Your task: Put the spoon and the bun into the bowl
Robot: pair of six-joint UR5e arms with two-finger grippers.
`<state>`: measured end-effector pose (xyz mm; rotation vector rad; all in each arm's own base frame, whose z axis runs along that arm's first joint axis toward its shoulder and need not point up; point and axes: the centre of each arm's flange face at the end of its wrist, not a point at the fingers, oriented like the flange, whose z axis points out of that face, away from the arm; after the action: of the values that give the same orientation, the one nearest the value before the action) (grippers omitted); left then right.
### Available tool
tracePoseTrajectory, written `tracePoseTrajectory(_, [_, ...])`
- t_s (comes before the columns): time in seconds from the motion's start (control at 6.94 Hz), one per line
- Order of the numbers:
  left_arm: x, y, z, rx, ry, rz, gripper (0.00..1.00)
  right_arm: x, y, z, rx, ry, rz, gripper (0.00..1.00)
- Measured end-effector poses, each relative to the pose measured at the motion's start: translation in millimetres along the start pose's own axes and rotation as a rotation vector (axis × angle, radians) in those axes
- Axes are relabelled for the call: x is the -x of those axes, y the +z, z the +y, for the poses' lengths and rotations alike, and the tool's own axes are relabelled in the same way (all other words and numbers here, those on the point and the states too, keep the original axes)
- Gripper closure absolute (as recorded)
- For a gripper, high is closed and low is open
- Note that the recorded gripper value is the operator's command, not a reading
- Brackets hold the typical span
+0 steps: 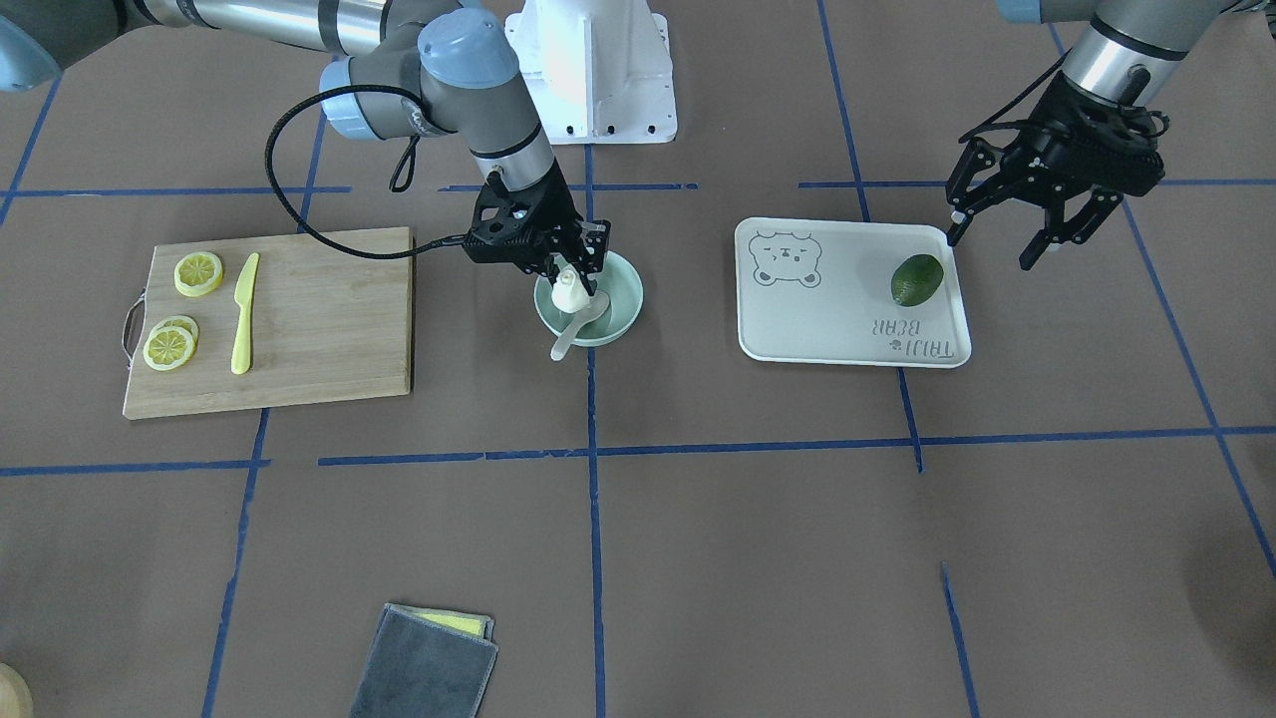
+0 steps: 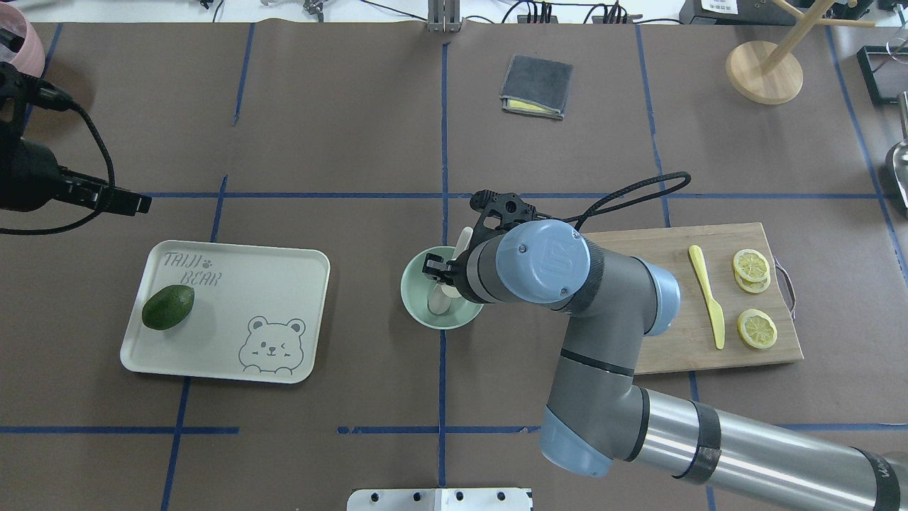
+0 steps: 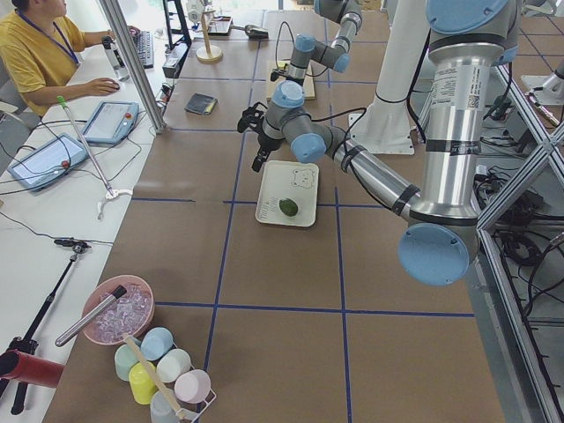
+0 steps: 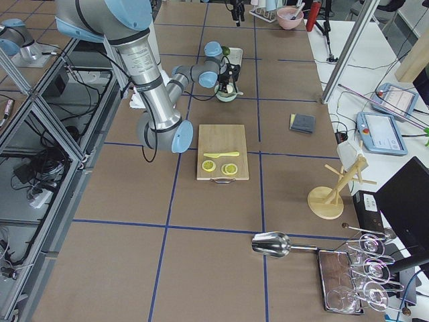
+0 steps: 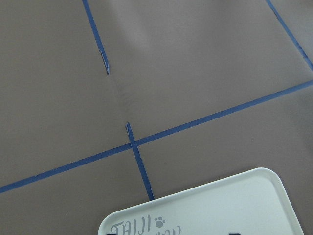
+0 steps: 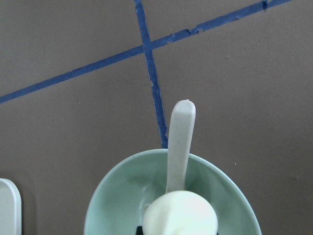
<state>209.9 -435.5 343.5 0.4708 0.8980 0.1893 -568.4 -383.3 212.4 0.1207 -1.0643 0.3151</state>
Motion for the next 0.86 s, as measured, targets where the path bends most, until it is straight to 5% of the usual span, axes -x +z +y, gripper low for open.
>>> tracePoseTrajectory(0.58, [-0.7, -1.3, 0.1, -0.002, 0.001, 0.001, 0.17, 0.9, -1.5, 2.1, 0.005, -0.003, -0.005, 0.0])
tracePoseTrajectory(0.86, [9.6, -0.3, 8.4, 0.012, 0.028, -0.014, 0.17, -38.2, -39.1, -31.6, 0.044, 0.012, -0.014, 0.0])
